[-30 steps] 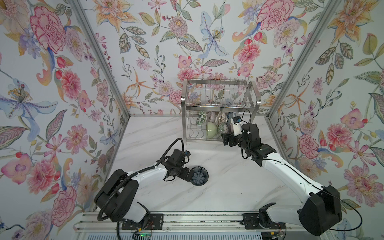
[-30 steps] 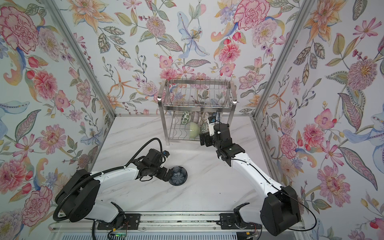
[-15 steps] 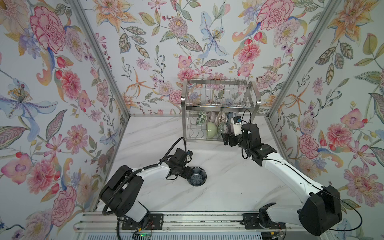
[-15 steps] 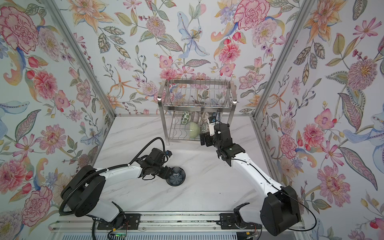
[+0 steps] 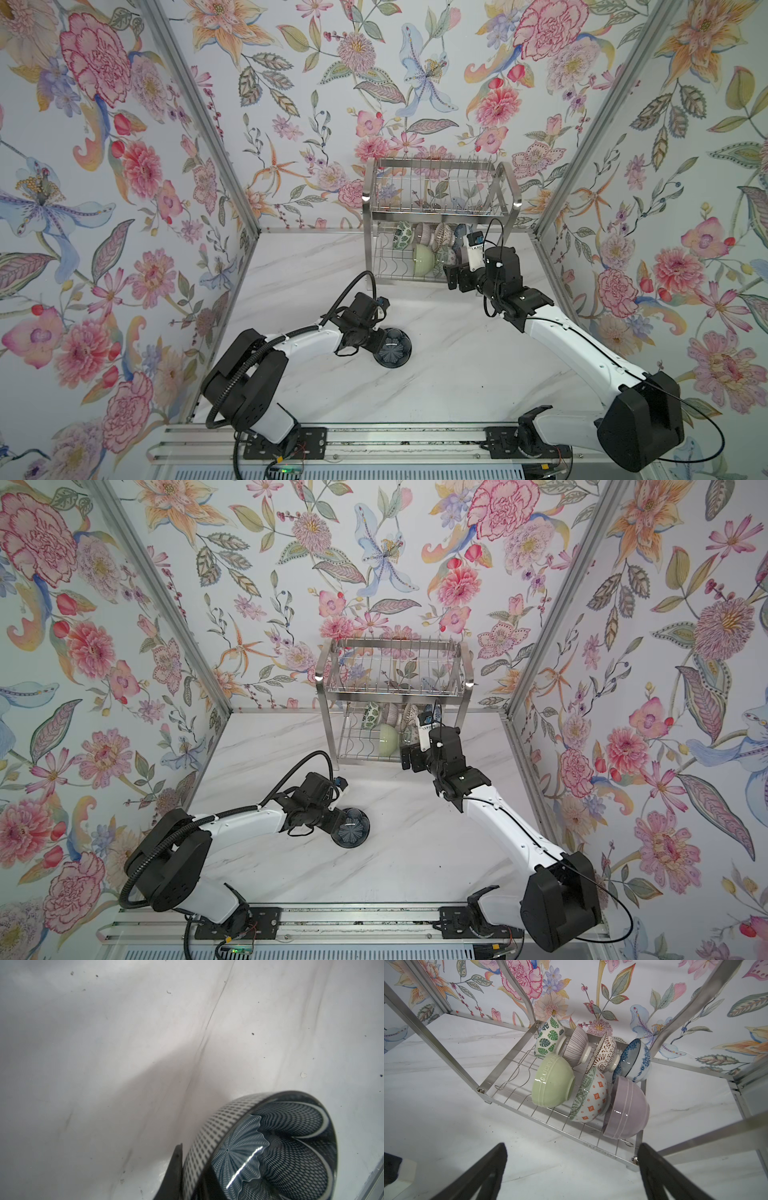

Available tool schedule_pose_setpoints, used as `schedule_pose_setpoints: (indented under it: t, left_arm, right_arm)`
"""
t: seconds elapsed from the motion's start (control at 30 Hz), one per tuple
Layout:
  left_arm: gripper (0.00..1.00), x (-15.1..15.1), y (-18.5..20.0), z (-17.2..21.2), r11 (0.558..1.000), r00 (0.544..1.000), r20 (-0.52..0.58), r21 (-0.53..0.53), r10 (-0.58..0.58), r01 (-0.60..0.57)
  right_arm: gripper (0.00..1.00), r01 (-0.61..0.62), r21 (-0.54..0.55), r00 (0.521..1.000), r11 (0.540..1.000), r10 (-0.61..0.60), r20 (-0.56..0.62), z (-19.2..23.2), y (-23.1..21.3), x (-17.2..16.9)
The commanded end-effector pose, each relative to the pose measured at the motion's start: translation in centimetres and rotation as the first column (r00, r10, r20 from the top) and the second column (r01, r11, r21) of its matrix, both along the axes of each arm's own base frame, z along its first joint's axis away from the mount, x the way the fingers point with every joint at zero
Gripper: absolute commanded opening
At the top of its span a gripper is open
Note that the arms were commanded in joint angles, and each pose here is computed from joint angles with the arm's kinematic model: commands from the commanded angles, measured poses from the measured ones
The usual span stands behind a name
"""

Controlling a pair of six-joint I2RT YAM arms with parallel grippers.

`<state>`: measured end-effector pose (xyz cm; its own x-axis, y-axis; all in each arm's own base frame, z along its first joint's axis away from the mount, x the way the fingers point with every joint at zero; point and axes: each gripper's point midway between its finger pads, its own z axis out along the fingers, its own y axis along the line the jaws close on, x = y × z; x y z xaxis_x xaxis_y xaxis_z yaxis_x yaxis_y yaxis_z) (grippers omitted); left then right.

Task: Load the bowls into the dish rack
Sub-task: 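Lift the dark blue bowl with the left gripper toward the right gripper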

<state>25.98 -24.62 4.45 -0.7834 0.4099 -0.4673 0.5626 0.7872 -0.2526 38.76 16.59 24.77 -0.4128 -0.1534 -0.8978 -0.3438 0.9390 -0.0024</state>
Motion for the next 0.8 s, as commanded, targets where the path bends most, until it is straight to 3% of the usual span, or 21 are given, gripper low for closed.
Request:
schedule_pose_setpoints:
  t: [0.0,0.13,0.23,0.5,0.77]
  left_arm:
    - [0.00,0.4,1.3,0.9,0.997,0.999,0.041,0.071,0.008,-0.011]
    - [0.00,1.8,1.6,3.9,0.996,0.991,0.135,0.078,0.026,-0.037]
    - [0.00,4.5,1.7,7.6,0.994,0.959,0.270,0.043,0.084,-0.100]
    - [0.00,9.9,0.3,17.8,0.954,0.790,0.539,-0.227,0.291,-0.195]
    - [0.00,12.3,-0.4,24.9,0.908,0.639,0.659,-0.385,0.396,-0.165]
  right_arm:
    - [0.99,-0.004,0.024,1.000,1.000,0.004,0.015,0.7,-0.3,-0.5]
    - [0.99,-0.021,0.036,1.000,0.999,0.021,0.019,1.1,-0.1,-0.8]
    - [0.99,-0.044,0.057,0.999,0.997,0.043,0.026,1.3,0.3,-1.2]
    - [0.99,-0.125,0.153,0.992,0.980,0.119,0.052,2.8,1.9,-2.4]
    - [0.99,-0.259,0.265,0.966,0.929,0.242,0.095,5.1,4.9,-4.5]
